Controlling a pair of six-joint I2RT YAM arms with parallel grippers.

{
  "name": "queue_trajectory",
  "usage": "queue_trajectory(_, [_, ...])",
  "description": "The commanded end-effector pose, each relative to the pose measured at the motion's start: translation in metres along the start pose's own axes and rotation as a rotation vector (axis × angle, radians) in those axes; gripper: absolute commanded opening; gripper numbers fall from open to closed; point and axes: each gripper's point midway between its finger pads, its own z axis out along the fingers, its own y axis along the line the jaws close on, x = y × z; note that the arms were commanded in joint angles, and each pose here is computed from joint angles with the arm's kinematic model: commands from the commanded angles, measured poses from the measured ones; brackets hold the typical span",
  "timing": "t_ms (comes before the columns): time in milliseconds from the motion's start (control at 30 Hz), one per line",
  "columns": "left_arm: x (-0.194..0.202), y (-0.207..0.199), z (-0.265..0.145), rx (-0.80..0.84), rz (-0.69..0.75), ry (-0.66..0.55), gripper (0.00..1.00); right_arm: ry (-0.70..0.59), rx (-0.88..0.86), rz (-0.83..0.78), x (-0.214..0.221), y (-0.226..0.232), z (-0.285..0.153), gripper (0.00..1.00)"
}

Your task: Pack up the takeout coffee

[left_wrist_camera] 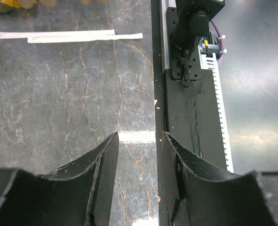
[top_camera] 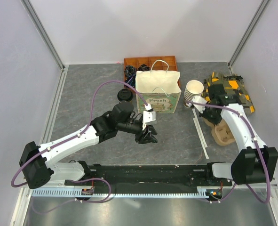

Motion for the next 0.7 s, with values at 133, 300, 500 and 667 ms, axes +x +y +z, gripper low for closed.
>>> queue_trajectory(133, [-0.015, 0.003, 0.000, -0.011, 0.017, -0.052, 0.49, 0.110, 0.022, 0.026, 0.029, 0.015, 0.036, 0.00])
queue_trajectory(300, [-0.017, 0.001, -0.003, -0.010, 0.024, -0.054, 0.49, 0.017, 0.058, 0.052, 0.000, -0.013, -0.018, 0.00])
queue_trajectory(500, [-0.015, 0.001, -0.004, -0.012, 0.021, -0.058, 0.49, 0.022, 0.047, 0.045, 0.003, -0.009, -0.026, 0.00])
queue_trajectory(667, [-0.018, 0.001, -0.008, -0.022, 0.031, -0.068, 0.49, -0.020, 0.023, 0.052, -0.004, -0.005, -0.033, 0.00])
